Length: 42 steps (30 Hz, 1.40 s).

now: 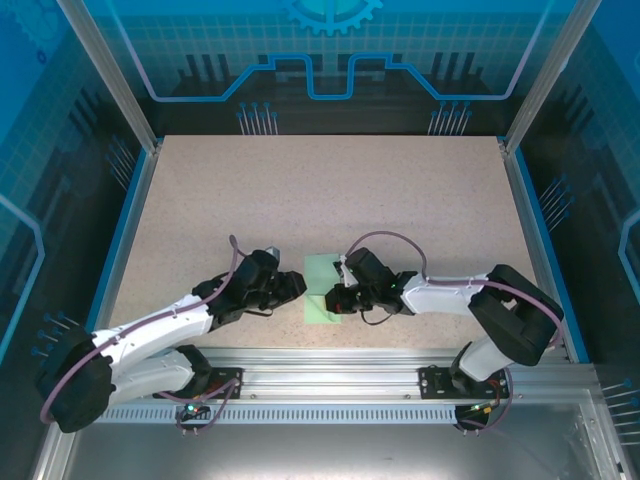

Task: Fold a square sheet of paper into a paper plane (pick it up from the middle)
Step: Fold the triangle at the bottom-center of the table.

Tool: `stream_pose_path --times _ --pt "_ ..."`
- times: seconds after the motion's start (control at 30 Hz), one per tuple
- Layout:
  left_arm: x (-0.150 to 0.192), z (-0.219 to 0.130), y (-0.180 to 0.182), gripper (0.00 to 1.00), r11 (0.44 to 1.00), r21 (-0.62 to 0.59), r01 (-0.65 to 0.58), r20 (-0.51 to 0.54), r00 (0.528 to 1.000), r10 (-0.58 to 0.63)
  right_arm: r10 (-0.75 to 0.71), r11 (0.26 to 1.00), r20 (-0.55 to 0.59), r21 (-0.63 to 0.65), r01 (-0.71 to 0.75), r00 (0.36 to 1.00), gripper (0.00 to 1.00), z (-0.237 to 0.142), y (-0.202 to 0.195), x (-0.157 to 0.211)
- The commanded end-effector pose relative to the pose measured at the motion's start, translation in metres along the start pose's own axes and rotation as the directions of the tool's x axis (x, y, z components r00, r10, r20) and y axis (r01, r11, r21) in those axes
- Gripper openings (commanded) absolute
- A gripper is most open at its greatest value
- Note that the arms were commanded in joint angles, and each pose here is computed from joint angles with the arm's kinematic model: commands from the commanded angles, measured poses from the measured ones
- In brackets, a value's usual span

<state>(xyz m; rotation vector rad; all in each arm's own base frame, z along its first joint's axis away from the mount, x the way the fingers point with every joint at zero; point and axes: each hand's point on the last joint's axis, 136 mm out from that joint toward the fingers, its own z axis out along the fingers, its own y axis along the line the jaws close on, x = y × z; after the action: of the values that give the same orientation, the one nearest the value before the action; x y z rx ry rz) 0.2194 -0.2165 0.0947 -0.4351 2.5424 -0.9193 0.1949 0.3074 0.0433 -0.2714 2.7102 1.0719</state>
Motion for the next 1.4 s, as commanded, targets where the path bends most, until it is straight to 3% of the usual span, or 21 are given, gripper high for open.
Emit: stream_pose_path --times 0.0,0.43,0.83,1.37 --pt "0.008 0.006 -0.009 0.41 0.999 0.029 -0.025 -0.034 0.999 0.026 -0.032 0.999 -0.022 -0.031 0.031 0.999 0.02 -0.005 0.000 -0.001" --pt "0.012 0.020 -0.015 0.40 0.999 0.012 -0.031 -0.061 0.998 0.032 0.010 0.999 -0.052 -0.031 -0.011 0.999 0.04 -0.006 -0.026 -0.008" --pt "0.020 0.033 -0.021 0.39 0.998 0.000 -0.058 -0.102 0.993 0.057 -0.044 0.999 -0.109 0.005 0.044 0.993 0.05 -0.003 -0.041 -0.004" --pt "0.022 0.039 -0.019 0.39 0.999 -0.022 -0.044 -0.099 0.994 0.042 -0.105 0.994 -0.161 -0.036 0.101 0.981 0.06 -0.002 -0.031 -0.015"
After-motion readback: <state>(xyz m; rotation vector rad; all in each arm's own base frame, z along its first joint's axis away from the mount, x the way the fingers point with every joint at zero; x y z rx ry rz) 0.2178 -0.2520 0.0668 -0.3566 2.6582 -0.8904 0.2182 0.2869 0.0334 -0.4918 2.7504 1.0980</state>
